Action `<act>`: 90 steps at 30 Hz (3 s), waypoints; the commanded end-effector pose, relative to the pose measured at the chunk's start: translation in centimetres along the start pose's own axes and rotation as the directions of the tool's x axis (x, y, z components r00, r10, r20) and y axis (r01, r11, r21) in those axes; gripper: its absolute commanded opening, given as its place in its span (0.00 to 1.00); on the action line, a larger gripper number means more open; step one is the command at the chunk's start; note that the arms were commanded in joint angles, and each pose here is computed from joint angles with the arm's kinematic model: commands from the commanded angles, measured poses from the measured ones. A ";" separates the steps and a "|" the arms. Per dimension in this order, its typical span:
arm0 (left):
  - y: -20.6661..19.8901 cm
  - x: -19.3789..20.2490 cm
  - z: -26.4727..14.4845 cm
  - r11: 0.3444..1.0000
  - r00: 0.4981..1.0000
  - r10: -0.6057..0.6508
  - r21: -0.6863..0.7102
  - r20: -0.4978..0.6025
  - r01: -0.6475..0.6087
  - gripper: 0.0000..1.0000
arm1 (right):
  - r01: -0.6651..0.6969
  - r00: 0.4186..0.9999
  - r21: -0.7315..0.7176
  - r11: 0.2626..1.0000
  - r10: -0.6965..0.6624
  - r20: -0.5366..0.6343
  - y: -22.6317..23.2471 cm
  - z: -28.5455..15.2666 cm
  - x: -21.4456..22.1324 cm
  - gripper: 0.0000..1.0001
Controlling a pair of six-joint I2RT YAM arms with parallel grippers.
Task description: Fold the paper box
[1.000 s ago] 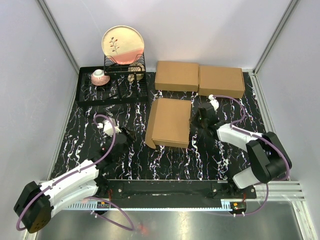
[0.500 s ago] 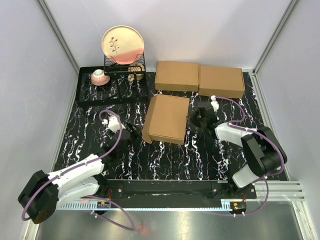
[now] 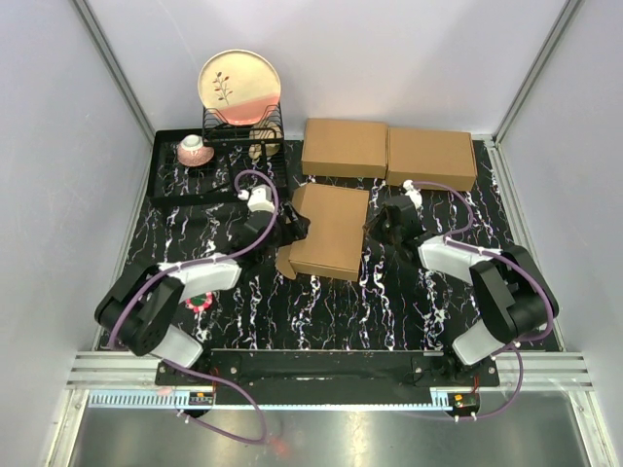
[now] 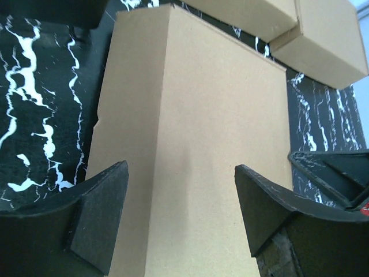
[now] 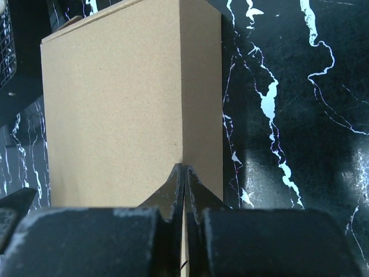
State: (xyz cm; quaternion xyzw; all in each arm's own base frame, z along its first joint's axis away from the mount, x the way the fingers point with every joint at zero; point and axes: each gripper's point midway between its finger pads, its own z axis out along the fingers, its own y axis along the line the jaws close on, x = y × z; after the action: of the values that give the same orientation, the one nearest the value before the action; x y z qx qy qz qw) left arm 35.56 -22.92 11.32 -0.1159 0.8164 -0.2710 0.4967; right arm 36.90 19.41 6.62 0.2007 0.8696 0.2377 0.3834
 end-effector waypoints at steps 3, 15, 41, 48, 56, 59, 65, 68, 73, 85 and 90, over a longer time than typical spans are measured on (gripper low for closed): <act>-0.5 0.9 1.3 0.999 0.999 0.010 0.045 -0.037 -0.008 0.76 | 0.220 0.916 0.138 0.966 -0.156 -0.370 -7.5 -1.7 8.8 0.03; 4.1 4.7 -2.8 0.989 0.987 -0.148 -0.033 -0.064 0.147 0.68 | 0.249 0.871 -0.088 0.965 -0.263 -0.415 -2.8 -0.7 9.8 0.08; 9.7 1.0 -9.3 0.965 0.982 -0.113 -0.220 0.151 0.145 0.70 | 0.279 0.946 0.031 0.960 -0.269 -0.178 0.5 -5.7 2.0 0.01; 6.9 0.6 -6.2 0.980 0.994 -0.070 -0.178 0.085 0.084 0.71 | 0.277 0.947 0.199 0.940 -0.232 -0.222 -2.5 -2.0 2.9 0.16; 6.1 3.6 -6.3 0.982 0.985 -0.174 -0.071 0.018 0.175 0.69 | 0.274 0.948 0.070 0.959 -0.258 -0.186 1.1 1.5 2.3 0.18; 6.2 4.8 -7.1 0.979 0.981 -0.196 -0.055 -0.011 0.195 0.68 | 0.268 0.948 0.008 0.963 -0.262 -0.178 2.7 2.1 2.3 0.18; 4.4 6.0 -8.5 0.982 0.981 -0.190 -0.004 -0.045 0.190 0.68 | 0.250 0.946 -0.075 0.965 -0.260 -0.195 4.4 3.2 2.9 0.19; 4.7 5.3 -9.2 0.983 0.984 -0.180 -0.024 -0.015 0.179 0.68 | 0.268 0.945 -0.030 0.963 -0.269 -0.184 3.9 3.0 2.2 0.18; 7.8 2.2 -10.7 0.977 0.986 -0.118 -0.166 0.117 0.136 0.73 | 0.269 0.963 0.081 0.960 -0.269 -0.011 2.9 -1.5 -2.3 0.16; 7.8 -3.0 -13.4 0.968 0.960 -0.102 -0.198 0.261 0.157 0.74 | 0.347 0.908 -0.321 0.881 -0.402 -0.122 8.2 -3.1 1.6 0.00; 7.9 -2.0 -13.1 0.968 0.968 -0.112 -0.197 0.226 0.158 0.73 | 0.351 0.896 -0.263 0.899 -0.403 -0.183 5.4 -1.9 3.7 0.00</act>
State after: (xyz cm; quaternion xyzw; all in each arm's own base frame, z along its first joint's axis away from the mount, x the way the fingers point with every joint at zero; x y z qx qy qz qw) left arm 25.35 -11.17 11.95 -0.2480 0.7788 -0.1990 0.5408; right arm 35.01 24.92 9.68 -0.0233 0.8955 0.2705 0.3525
